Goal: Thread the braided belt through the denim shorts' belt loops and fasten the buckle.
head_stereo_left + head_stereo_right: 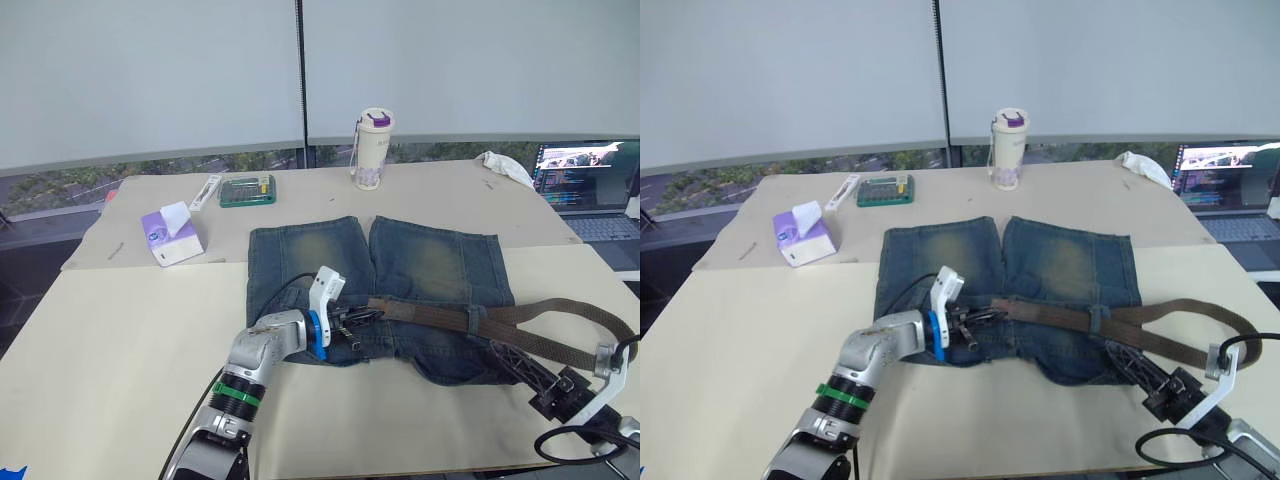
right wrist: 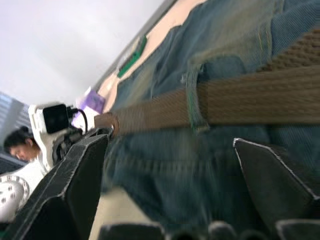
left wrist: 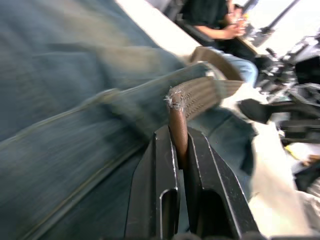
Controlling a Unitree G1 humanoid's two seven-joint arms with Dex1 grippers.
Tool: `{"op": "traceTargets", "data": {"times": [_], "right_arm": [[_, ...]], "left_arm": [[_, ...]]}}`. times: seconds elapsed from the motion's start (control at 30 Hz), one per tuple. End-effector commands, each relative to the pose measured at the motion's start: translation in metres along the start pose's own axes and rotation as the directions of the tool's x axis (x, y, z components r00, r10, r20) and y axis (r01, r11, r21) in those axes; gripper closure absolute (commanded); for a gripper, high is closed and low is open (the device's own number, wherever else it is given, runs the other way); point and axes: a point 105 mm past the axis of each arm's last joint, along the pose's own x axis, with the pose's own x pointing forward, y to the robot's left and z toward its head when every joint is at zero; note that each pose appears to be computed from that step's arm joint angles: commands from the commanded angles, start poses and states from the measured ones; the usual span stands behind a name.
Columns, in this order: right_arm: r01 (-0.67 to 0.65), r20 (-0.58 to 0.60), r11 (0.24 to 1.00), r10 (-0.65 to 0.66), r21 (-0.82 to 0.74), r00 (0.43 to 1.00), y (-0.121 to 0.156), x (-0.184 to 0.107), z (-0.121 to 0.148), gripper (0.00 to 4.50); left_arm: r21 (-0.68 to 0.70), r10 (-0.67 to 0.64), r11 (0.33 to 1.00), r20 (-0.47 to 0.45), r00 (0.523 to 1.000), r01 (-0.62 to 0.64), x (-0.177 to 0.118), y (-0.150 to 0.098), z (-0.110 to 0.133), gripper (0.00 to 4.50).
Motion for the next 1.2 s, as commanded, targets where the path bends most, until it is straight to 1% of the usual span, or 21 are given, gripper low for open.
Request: {"op": "traceTargets", "data": {"times": [0.03,0.1,0.2,0.23,0.27,0.33,0.37,0.4,0.5,0.57,0.63,0.73,0.87,0.97,1.03,1.1,1.2], "right_arm": [[0.024,0.09,0.992,-0.012,-0.123,0.996,0.001,0.0,0.025,0.01],[-0.005,0.123,0.992,0.021,-0.126,0.992,0.008,-0.001,0.036,0.01],[-0.103,0.094,0.987,0.115,-0.12,0.989,0.031,0.007,0.036,0.01],[-0.145,0.063,0.984,0.152,-0.105,0.986,0.04,0.012,0.03,0.01],[-0.205,-0.004,0.975,0.205,-0.084,0.979,0.055,0.02,0.016,0.01],[-0.273,-0.108,0.96,0.266,-0.055,0.958,0.077,0.034,-0.008,0.01],[-0.29,-0.141,0.956,0.281,-0.049,0.949,0.084,0.039,-0.018,0.01],[-0.296,-0.152,0.953,0.285,-0.056,0.946,0.092,0.055,-0.028,0.01],[-0.276,-0.101,0.959,0.268,-0.071,0.958,0.108,0.098,-0.041,0.01],[-0.281,-0.09,0.957,0.274,-0.07,0.957,0.114,0.109,-0.044,0.01],[-0.265,-0.057,0.962,0.262,-0.068,0.963,0.114,0.117,-0.045,0.01],[-0.274,0.002,0.96,0.274,-0.061,0.962,0.116,0.12,-0.042,0.01],[-0.253,0.101,0.966,0.256,-0.045,0.961,0.11,0.119,-0.029,0.01],[-0.265,0.128,0.964,0.267,-0.033,0.955,0.11,0.116,-0.026,0.01],[-0.28,0.135,0.96,0.281,-0.03,0.95,0.111,0.114,-0.026,0.54],[-0.296,0.124,0.955,0.298,-0.03,0.947,0.113,0.112,-0.027,1.15],[-0.296,0.111,0.955,0.298,-0.035,0.948,0.113,0.111,-0.03,2.22]], "left_arm": [[0.028,0.034,0.999,0.046,0.998,-0.035,-0.017,0.005,0.019,4.5],[0.025,0.045,0.999,0.062,0.997,-0.047,-0.028,0.007,0.028,4.5],[0.046,0.036,0.998,0.048,0.998,-0.039,-0.038,0.006,0.032,4.5],[0.059,0.031,0.998,0.034,0.999,-0.033,-0.042,0.006,0.031,4.5],[0.056,0.027,0.998,0.029,0.999,-0.028,-0.046,0.006,0.031,4.5],[0.044,0.016,0.999,0.028,0.999,-0.017,-0.05,0.005,0.032,4.5],[0.038,0.011,0.999,0.031,0.999,-0.012,-0.052,0.004,0.032,4.5],[0.006,-0.009,1.0,0.054,0.999,0.009,-0.053,0.001,0.036,4.5],[-0.103,-0.08,0.99,0.123,0.989,0.093,-0.055,-0.011,0.045,4.5],[-0.132,-0.098,0.985,0.125,0.987,0.115,-0.055,-0.016,0.044,4.5],[-0.148,-0.118,0.98,0.106,0.987,0.133,-0.055,-0.022,0.04,4.5],[-0.169,-0.14,0.973,0.105,0.985,0.157,-0.056,-0.029,0.038,4.5],[-0.176,-0.132,0.973,0.105,0.986,0.149,-0.055,-0.028,0.037,4.5],[-0.17,-0.124,0.976,0.093,0.988,0.139,-0.054,-0.025,0.034,4.5],[-0.161,-0.105,0.98,0.074,0.992,0.116,-0.054,-0.021,0.031,4.5],[-0.147,-0.112,0.982,0.067,0.991,0.121,-0.053,-0.022,0.03,4.5],[-0.14,-0.119,0.982,0.064,0.991,0.127,-0.051,-0.023,0.029,4.5]]}}
